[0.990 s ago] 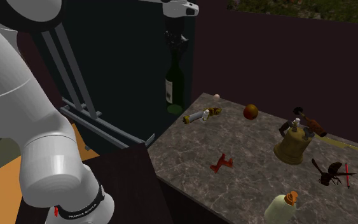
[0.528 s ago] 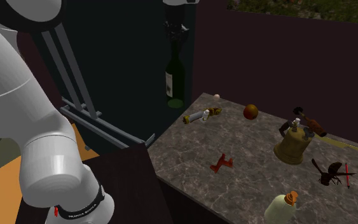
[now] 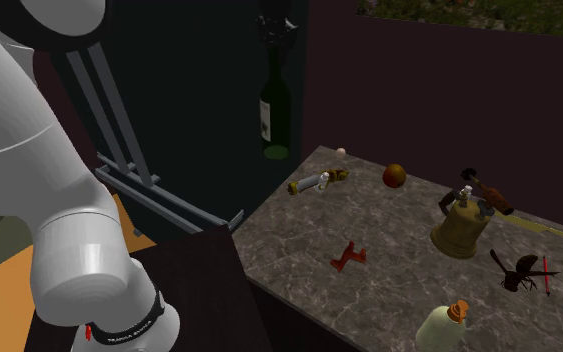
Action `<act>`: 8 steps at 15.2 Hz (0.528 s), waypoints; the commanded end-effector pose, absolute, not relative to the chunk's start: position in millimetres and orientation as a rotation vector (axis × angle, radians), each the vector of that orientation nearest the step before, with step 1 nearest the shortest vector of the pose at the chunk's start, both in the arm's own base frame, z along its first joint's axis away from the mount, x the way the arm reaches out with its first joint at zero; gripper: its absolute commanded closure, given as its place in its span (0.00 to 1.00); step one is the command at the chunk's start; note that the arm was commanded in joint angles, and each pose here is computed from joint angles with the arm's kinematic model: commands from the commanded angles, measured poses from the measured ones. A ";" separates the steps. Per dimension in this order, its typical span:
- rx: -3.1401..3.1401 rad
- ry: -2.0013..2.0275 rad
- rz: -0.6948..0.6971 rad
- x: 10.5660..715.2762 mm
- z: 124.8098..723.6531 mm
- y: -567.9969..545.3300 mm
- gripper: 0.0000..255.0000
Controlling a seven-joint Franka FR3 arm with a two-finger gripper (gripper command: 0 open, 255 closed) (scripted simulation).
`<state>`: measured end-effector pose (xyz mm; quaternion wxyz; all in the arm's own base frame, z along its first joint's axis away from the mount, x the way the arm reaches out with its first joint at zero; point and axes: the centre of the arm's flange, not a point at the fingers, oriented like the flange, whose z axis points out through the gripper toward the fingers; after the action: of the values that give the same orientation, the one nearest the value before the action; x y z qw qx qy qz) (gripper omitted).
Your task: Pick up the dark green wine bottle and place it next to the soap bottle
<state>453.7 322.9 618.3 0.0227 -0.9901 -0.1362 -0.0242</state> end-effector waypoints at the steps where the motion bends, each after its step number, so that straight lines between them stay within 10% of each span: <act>1: -3.066 -0.422 -0.075 456.7 624.3 310.0 1.00; 8: -3.066 -0.422 -0.075 477.9 624.7 220.1 1.00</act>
<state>474.3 229.6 625.6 0.0226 -0.9903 -0.1351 -0.0240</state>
